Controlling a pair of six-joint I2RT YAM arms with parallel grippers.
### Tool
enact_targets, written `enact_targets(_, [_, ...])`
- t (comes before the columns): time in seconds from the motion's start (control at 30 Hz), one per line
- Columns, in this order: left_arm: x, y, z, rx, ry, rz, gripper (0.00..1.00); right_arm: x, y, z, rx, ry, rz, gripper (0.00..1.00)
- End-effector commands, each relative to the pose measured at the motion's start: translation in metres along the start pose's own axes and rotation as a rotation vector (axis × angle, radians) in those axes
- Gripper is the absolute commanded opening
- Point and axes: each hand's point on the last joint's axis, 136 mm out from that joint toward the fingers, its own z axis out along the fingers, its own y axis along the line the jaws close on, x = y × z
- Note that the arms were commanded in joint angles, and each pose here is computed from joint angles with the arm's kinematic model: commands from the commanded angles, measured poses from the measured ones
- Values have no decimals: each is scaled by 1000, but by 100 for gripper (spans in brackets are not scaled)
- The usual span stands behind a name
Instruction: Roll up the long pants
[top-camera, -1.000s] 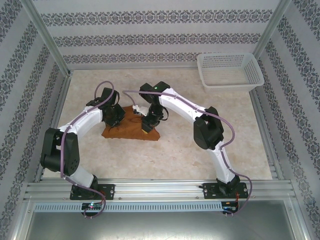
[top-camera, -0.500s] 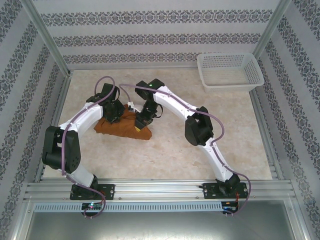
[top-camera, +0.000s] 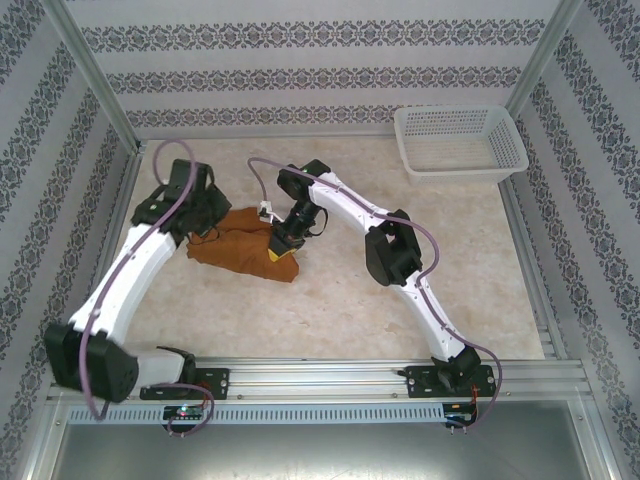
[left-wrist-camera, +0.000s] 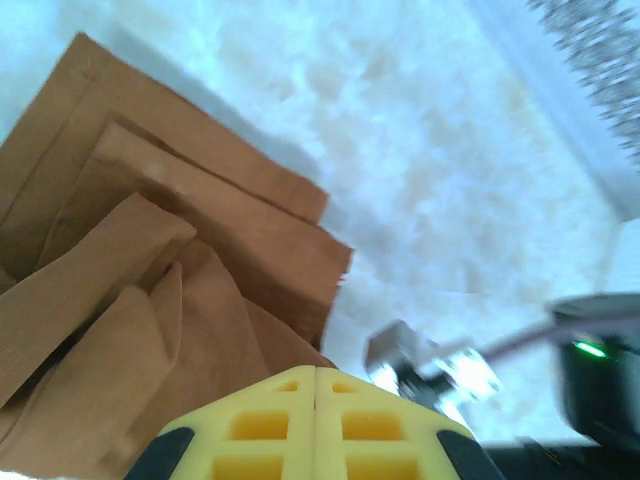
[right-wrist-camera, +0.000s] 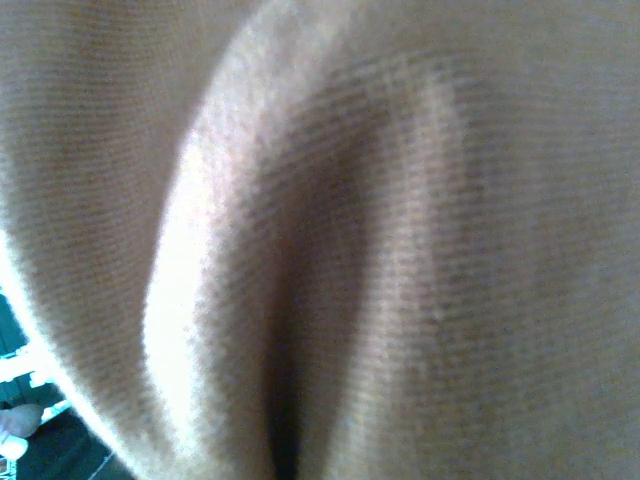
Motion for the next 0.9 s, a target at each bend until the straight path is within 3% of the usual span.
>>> enact_targets(0.0, [21, 34, -12, -59, 28, -70, 0, -12, -5, 7, -38, -27, -5, 0])
enact_targets(0.2, [51, 67, -3, -72, 52, -140, 0, -10, -9, 9, -42, -20, 5, 0])
enact_targets(0.37, [48, 67, 24, -98, 47, -122, 0, -8, -10, 7, -43, -16, 10, 0])
enact_targets(0.67, [33, 94, 125, -364, 31, -58, 0, -2, -12, 9, -49, 0, 22, 0])
enact_targets(0.87, [45, 112, 174, -491, 100, -67, 0, 7, -19, 11, -37, 19, 34, 0])
